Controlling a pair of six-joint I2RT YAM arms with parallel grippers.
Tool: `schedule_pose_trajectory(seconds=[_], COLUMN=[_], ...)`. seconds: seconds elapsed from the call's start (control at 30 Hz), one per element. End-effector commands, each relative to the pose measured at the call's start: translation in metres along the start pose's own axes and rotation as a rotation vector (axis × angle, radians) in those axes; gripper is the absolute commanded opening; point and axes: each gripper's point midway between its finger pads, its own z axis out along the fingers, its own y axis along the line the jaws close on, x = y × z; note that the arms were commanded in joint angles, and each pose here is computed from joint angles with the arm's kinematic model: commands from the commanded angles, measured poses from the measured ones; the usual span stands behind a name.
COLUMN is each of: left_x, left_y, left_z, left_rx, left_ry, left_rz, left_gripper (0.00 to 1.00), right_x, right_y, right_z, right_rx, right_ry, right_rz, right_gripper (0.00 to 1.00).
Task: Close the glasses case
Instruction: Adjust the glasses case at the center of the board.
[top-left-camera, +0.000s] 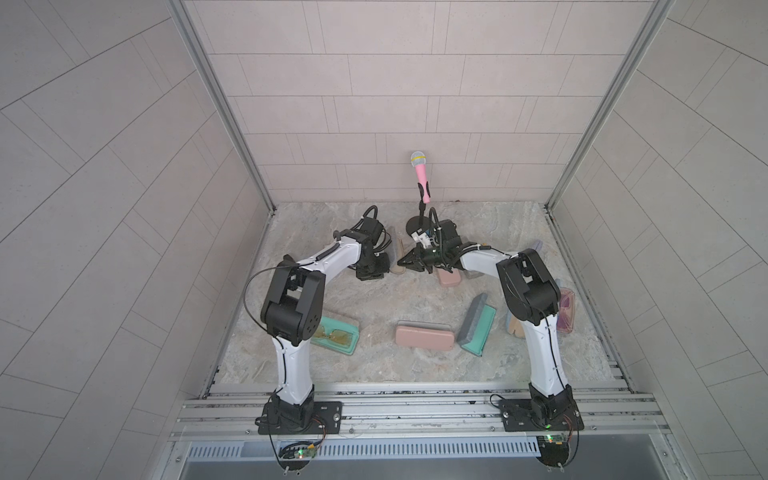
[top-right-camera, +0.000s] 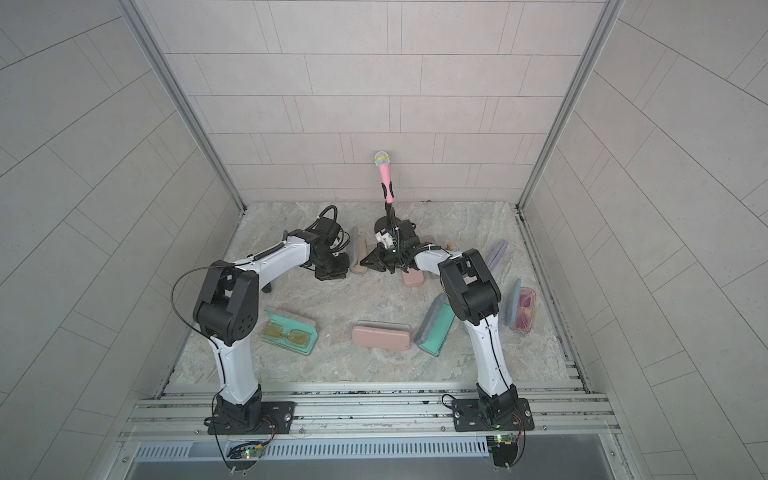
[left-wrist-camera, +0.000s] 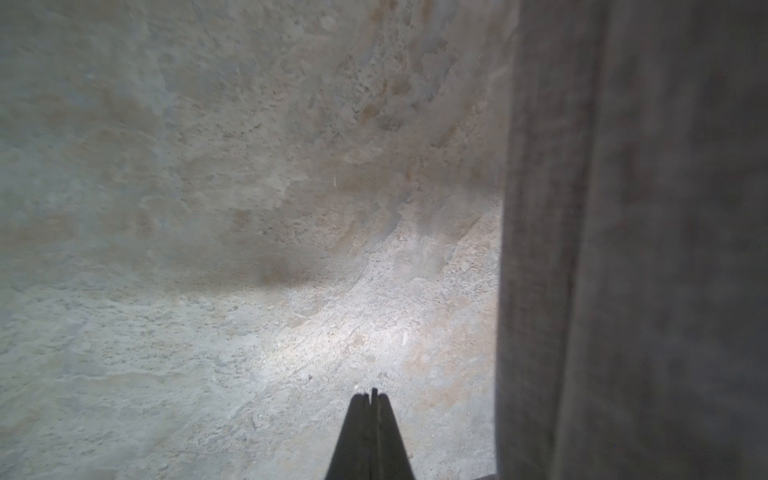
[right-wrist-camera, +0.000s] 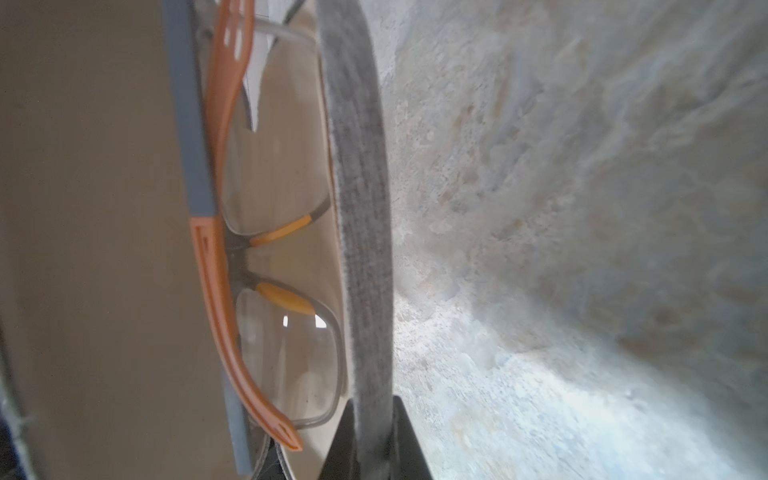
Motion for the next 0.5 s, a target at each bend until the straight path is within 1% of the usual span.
schedule_pose_trajectory(seconds=[0.0, 0.03, 0.07, 0.1, 0.13, 0.17, 0.2, 0.23, 0.3, 0.4, 0.47], left_x=[0.0, 0.0, 0.0, 0.0, -0.001, -0.002, -0.001, -0.001, -0.002, -0.003, -0.003], left_y=[0.001, -0.001, -0.004, -0.004, -0.003, -0.004, -0.004, -0.004, -0.001, -0.002, -0.002], left_z=[-0.009, -0.008, -0.009, -0.01, -0.011, -0.012, -0.013, -0.015, -0.016, -0.016, -0.015], left_rx=[0.006, 0.017, 0.025, 0.029, 0.027, 0.029, 0.03, 0.028, 0.016, 0.025, 0.025], left_ry=[-0.019, -0.013, -0.01, -0.013, -0.024, -0.03, -0.026, -0.028, -0.04, -0.037, -0.038], left_rz=[0.01, 0.009, 0.012, 0.012, 0.011, 0.013, 0.016, 0.021, 0.019, 0.017, 0.011], left_gripper=[0.0, 0.0, 0.0, 0.0, 0.0, 0.0, 0.0, 0.0, 0.0, 0.0, 0.0], right_x=[-0.003, -0.004, -0.008, -0.009, -0.007, -0.007, -0.012, -0.015, -0.013, -0.007, -0.003], right_y=[0.017, 0.021, 0.034, 0.029, 0.007, 0.008, 0.023, 0.032, 0.015, 0.034, 0.027], right_z=[-0.007, -0.004, -0.005, -0.003, 0.001, 0.004, 0.004, 0.002, 0.005, 0.0, 0.0], right_rx=[-0.037, -0.078, -0.149, -0.13, -0.054, -0.084, -0.177, -0.238, -0.182, -0.278, -0.251], right_ry=[0.014, 0.026, -0.007, -0.025, -0.003, 0.05, 0.021, -0.018, 0.012, 0.004, 0.014], right_rz=[-0.03, -0.002, -0.033, -0.051, -0.018, 0.015, 0.006, -0.006, 0.037, 0.016, 0.02], right_gripper=[0.09, 0.07, 0.08, 0.09, 0.09, 0.06, 0.07, 0.08, 0.08, 0.08, 0.08])
